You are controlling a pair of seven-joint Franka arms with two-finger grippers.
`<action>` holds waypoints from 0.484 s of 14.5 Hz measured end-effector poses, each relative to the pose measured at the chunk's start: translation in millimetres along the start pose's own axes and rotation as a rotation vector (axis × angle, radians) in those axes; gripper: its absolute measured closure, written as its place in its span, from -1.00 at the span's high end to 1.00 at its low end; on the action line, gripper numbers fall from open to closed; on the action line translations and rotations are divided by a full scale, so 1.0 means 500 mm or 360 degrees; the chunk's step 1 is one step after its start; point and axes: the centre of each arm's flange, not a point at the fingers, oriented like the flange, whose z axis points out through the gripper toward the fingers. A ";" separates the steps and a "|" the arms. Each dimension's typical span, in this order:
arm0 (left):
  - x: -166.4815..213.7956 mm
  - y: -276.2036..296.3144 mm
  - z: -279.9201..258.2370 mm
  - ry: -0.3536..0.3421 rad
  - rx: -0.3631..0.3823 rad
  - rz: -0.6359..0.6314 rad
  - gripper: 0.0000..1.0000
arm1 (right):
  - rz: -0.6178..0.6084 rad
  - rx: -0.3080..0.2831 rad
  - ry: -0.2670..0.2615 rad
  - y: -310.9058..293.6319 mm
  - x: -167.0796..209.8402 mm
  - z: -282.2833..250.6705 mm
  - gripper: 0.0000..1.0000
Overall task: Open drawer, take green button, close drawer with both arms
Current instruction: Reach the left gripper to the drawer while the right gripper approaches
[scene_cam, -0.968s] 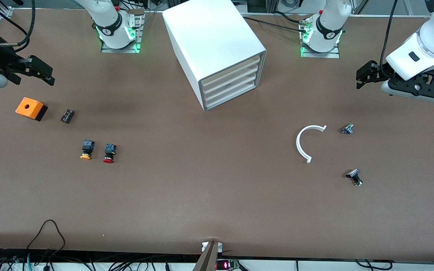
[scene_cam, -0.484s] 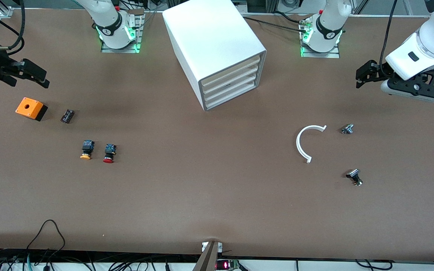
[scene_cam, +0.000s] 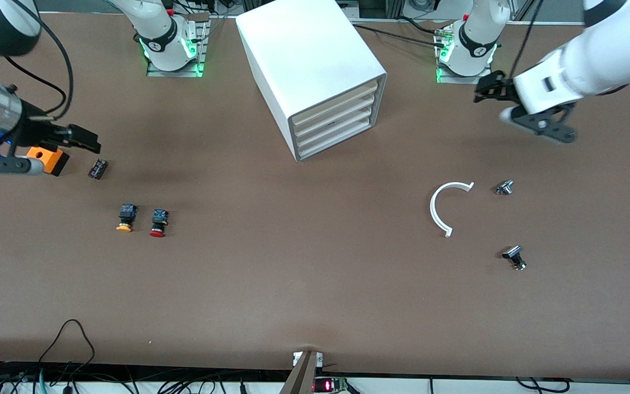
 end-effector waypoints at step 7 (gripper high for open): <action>0.188 0.073 0.273 -0.0296 -0.0625 0.0339 1.00 | 0.0171 0.0036 -0.0104 -0.057 0.069 0.134 1.00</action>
